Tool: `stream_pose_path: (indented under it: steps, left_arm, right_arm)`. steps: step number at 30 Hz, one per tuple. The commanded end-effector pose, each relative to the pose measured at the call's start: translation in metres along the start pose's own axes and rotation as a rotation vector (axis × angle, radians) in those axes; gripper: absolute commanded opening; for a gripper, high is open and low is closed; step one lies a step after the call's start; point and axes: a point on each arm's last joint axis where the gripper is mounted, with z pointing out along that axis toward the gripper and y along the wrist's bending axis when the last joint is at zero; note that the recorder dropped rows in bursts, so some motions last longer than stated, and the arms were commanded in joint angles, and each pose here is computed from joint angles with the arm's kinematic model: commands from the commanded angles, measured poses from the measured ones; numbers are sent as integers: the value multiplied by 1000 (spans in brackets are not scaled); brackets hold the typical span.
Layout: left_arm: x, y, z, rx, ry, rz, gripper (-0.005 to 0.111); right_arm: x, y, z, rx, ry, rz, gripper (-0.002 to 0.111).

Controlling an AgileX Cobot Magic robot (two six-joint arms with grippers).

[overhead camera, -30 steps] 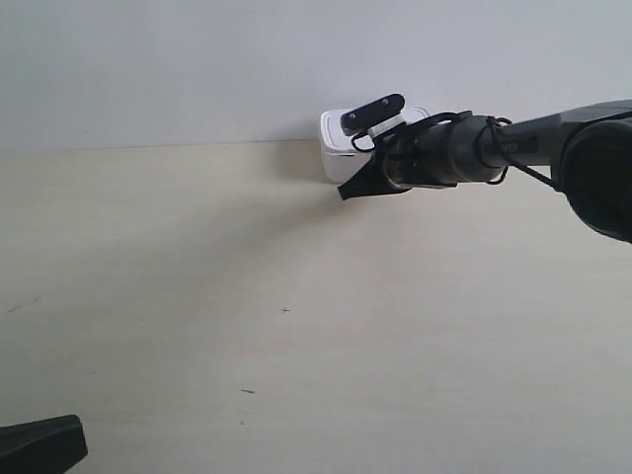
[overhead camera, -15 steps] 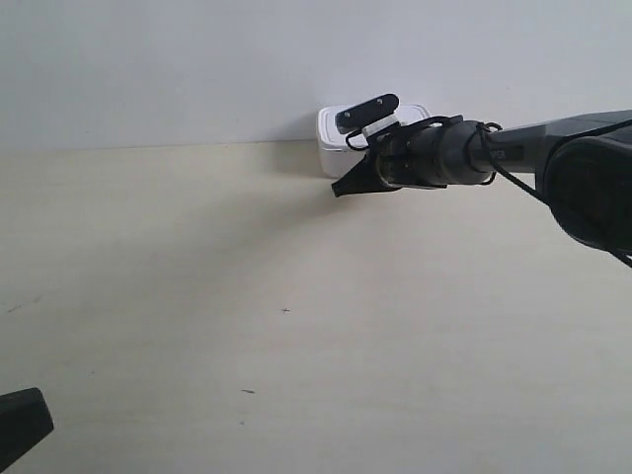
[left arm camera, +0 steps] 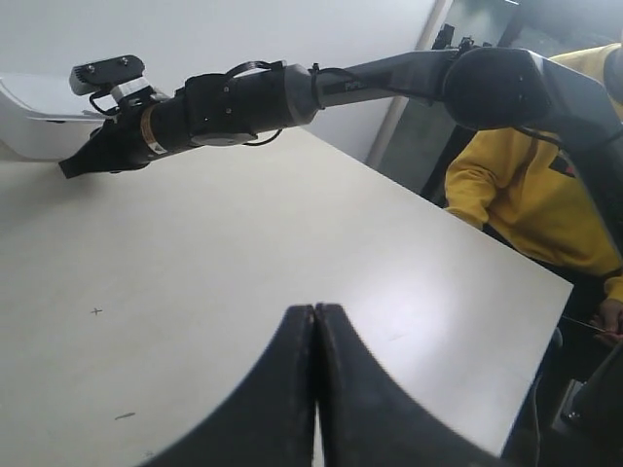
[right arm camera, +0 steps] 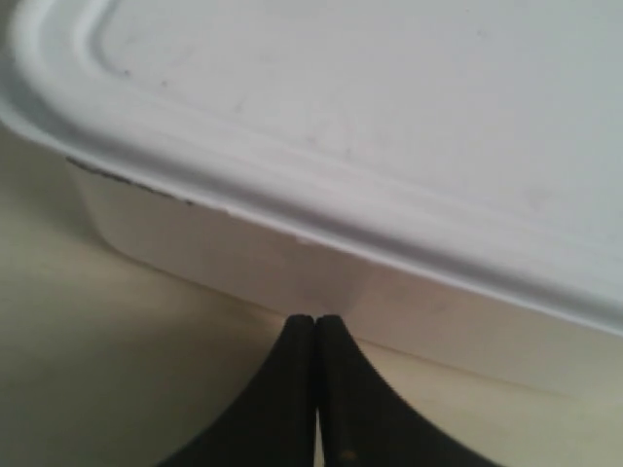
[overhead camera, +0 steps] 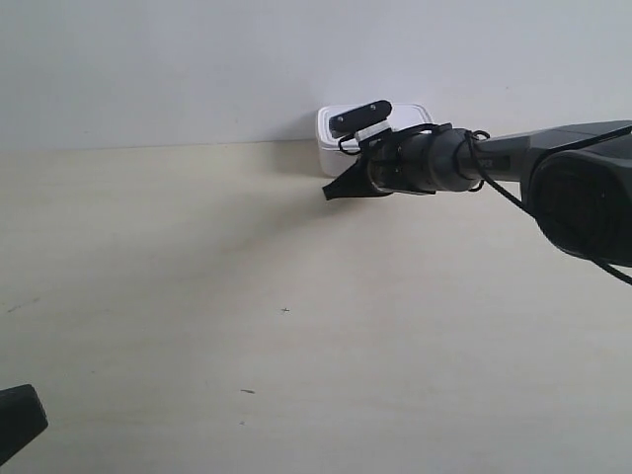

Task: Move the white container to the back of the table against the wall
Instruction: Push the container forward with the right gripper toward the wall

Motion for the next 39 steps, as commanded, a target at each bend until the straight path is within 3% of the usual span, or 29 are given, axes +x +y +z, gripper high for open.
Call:
stream_pose_path:
  steps: [1,13,19,28,39]
  left_arm:
    - [1,1,0,-4,0,10,0]
    - [1,1,0,-4,0,12,0]
    - [1,1,0,-4,0,12,0]
    - [1,1,0,-4,0,12,0]
    - [1,1,0,-4,0,14,0]
  right_arm:
    - [-14,-9,-2,-7,-53,-18,0]
    - [-11,-15,-2,66,-17,-20,0]
    - [-18,-2,-3,-74,-84,17,0]
    - [-12,-16,-4,80,-6,21,0]
    - [-29,2,-38,-41,-22,21,0]
